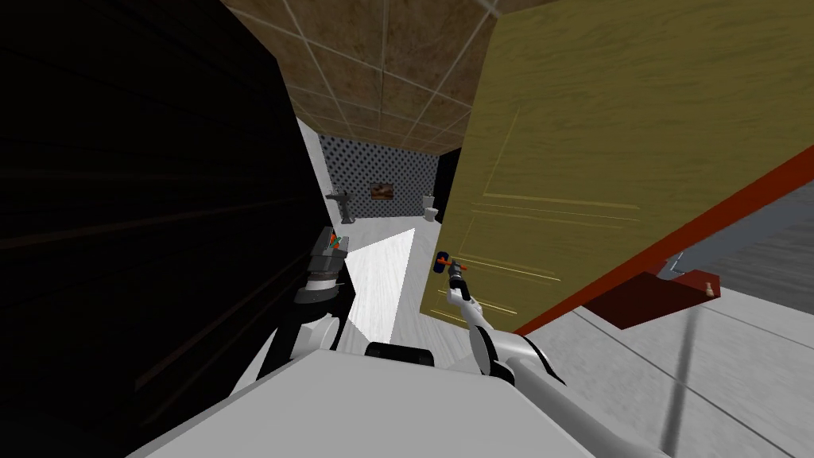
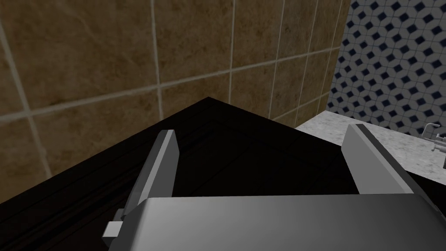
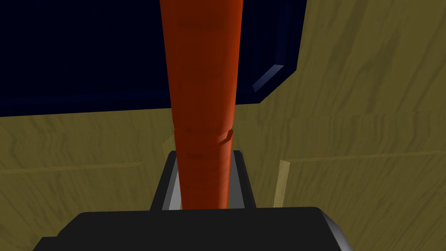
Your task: Push the door open
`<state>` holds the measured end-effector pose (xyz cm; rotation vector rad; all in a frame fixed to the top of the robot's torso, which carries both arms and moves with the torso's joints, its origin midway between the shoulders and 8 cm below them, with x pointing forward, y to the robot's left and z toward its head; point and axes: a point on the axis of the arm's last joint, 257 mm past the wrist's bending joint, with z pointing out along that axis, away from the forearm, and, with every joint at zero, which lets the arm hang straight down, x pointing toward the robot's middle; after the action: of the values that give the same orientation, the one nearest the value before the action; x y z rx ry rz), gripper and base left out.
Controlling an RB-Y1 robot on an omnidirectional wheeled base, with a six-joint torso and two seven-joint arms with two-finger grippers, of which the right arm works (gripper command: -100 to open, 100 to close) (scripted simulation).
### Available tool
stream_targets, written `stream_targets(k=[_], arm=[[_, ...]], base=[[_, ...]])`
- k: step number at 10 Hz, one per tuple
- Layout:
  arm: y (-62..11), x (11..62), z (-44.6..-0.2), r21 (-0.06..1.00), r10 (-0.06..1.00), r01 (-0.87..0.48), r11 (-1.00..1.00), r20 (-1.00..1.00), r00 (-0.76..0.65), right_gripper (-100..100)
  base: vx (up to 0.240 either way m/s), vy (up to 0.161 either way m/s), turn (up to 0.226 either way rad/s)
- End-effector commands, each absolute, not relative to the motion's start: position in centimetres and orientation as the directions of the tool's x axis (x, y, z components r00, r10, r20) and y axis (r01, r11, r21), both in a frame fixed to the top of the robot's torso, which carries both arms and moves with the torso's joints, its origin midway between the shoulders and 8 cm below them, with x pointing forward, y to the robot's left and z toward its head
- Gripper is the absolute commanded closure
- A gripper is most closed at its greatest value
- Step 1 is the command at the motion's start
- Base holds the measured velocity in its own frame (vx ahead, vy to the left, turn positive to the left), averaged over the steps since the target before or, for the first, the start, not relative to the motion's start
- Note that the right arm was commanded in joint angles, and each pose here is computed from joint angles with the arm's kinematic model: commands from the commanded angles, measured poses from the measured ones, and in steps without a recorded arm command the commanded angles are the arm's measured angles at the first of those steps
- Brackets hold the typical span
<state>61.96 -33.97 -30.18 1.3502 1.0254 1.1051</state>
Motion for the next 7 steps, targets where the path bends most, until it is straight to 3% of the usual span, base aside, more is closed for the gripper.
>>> stream_targets(k=[1,7], arm=[[-34.9,61.9,-29.9,0.998,0.974,-0.01,-0.067,0.068,0.218,100],[-38.1,61.3,-29.8,0.998,0.959,-0.017,-0.067,0.069,0.275,100]], base=[[0.195,0.053,-0.05],[0.137,0.064,-0.039]])
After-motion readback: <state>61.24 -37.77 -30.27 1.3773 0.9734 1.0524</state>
